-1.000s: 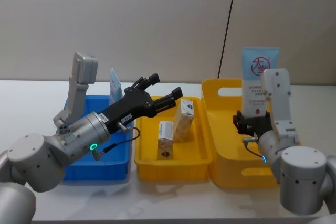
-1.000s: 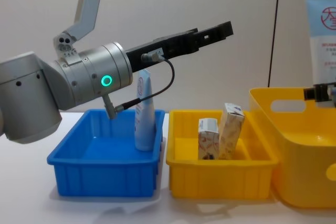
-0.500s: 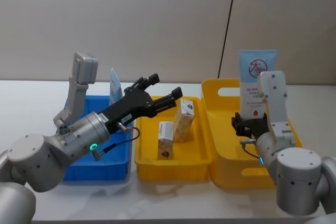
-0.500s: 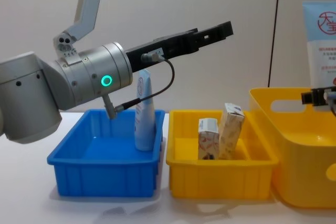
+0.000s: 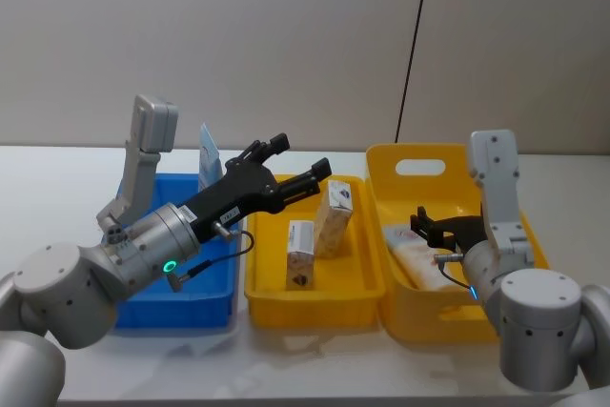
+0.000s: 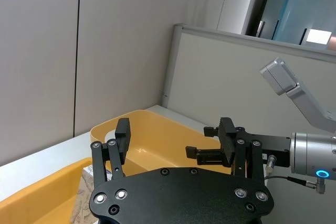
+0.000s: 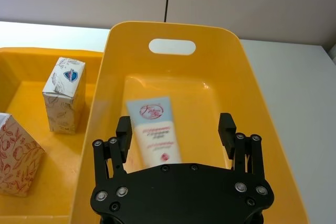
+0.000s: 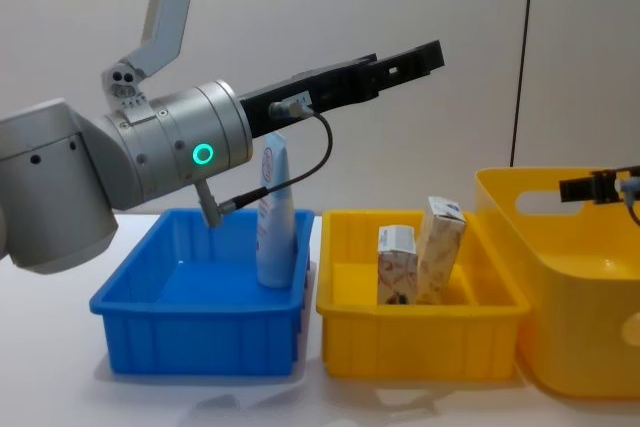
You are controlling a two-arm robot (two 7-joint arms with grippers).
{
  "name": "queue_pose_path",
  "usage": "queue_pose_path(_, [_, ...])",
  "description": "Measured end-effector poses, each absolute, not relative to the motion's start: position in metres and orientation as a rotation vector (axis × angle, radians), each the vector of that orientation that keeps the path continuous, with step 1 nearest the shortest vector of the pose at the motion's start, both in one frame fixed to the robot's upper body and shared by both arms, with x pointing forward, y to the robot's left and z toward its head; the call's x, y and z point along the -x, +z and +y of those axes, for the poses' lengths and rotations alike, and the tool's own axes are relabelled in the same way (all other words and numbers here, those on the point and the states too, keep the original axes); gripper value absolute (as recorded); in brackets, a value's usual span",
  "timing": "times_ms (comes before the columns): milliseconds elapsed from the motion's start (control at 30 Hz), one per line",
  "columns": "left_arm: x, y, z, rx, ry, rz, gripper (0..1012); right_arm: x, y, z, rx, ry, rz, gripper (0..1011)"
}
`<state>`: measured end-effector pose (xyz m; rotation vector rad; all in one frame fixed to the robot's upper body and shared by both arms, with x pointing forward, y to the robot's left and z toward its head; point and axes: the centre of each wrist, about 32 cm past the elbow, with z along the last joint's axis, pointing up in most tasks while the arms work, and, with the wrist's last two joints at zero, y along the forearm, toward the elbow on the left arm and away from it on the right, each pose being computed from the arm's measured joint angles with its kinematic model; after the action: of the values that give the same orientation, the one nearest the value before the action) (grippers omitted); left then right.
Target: Bimanual collaborative sorting of washing and personal care products
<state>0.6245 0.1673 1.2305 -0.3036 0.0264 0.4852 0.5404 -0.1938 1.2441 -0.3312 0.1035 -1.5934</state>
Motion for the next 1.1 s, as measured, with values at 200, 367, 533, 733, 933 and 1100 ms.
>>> queue_pose_path(200, [-0.6245,1.2305,0.1672,0.304,0.485,0.026,1001,-0.5406,1.244,-0.1936,0.331,-1.594,0.103,1003])
queue_pose_path(367, [-0.6245,1.2305,0.1673,0.304,0.485,0.026,1001,-0.5406,1.244,-0.1934,0.331,-1.594,0.103,1003])
queue_pose_path(533, [-0.6245,1.2305,0.1673,0.304,0.485,0.026,1001,-0.5404,1.2439,-0.1938,0.325,-1.594,0.1,1004])
queue_pose_path(733, [-0.6245,1.2305,0.1673,0.304,0.485,0.026,1001,-0.5384,1.2452,-0.1955,0.279,-1.581,0.081,1004])
queue_pose_path(933, [-0.6245,1.2305,0.1673,0.304,0.485,0.026,1001,-0.5347,1.2471,-0.1987,0.208,-1.557,0.05,1004])
queue_pose_path(1100, [-0.6245,1.2305,0.1673,0.304,0.485,0.026,1002,-0.5312,1.2487,-0.2017,0.148,-1.531,0.022,1003])
